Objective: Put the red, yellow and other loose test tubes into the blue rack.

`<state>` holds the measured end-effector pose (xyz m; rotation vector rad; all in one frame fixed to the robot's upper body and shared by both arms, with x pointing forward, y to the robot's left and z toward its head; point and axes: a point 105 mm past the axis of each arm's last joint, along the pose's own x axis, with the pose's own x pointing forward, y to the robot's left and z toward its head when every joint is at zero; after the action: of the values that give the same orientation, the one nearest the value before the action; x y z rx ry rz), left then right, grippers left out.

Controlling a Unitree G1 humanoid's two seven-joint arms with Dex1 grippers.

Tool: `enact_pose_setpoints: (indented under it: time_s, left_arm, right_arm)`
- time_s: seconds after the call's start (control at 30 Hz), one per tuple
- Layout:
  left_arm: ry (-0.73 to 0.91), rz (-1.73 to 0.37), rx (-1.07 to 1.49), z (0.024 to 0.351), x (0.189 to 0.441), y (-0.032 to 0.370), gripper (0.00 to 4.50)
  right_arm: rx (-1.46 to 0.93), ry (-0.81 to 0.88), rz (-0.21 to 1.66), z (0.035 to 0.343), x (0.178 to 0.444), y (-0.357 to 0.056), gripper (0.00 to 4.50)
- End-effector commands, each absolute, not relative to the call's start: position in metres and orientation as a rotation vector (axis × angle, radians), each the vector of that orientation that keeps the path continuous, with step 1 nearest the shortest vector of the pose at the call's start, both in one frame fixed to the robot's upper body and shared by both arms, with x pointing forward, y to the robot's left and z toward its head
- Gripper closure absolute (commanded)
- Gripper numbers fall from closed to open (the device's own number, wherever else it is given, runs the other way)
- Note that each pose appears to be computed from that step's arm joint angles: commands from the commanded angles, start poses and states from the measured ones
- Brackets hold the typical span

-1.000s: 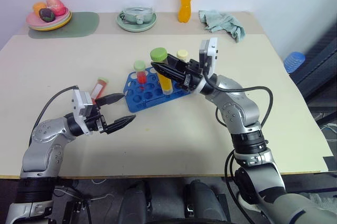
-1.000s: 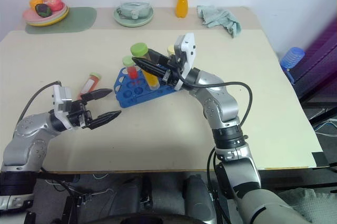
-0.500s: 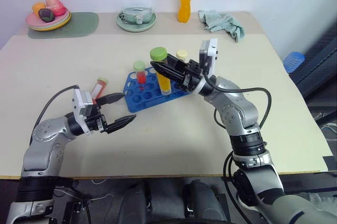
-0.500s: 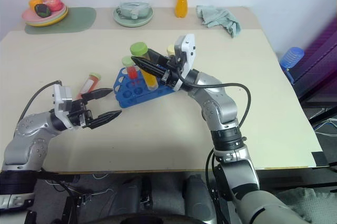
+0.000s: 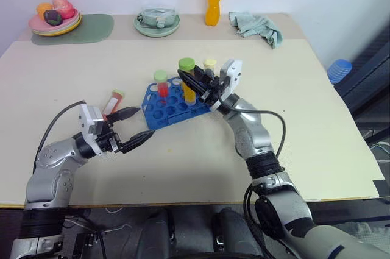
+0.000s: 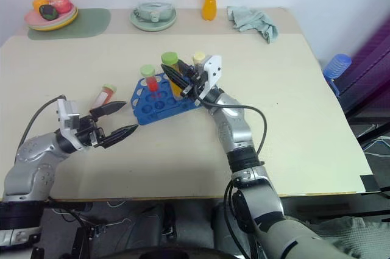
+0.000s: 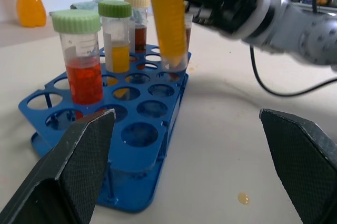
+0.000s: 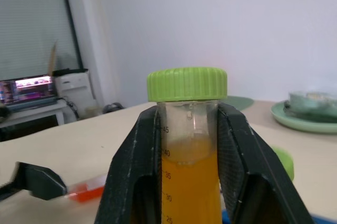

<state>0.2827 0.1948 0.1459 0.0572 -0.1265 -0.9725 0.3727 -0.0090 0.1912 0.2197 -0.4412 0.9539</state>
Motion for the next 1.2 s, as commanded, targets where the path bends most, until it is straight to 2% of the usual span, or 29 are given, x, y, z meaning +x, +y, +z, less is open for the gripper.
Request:
enact_pose_setpoints:
  time_s: [0.03,0.47,1.2]
  left_arm:
    - [-0.167,-0.956,0.091,0.159,0.280,0.204,0.00]
    - [-0.149,-0.936,0.118,0.157,0.276,0.221,0.00]
    - [-0.142,-0.968,0.131,0.151,0.283,0.224,0.00]
  right_arm:
    - [0.210,-0.506,0.870,0.197,0.382,-0.010,3.74]
    - [0.233,-0.545,0.833,0.193,0.385,-0.023,3.74]
    - [0.209,-0.562,0.800,0.191,0.380,-0.037,3.74]
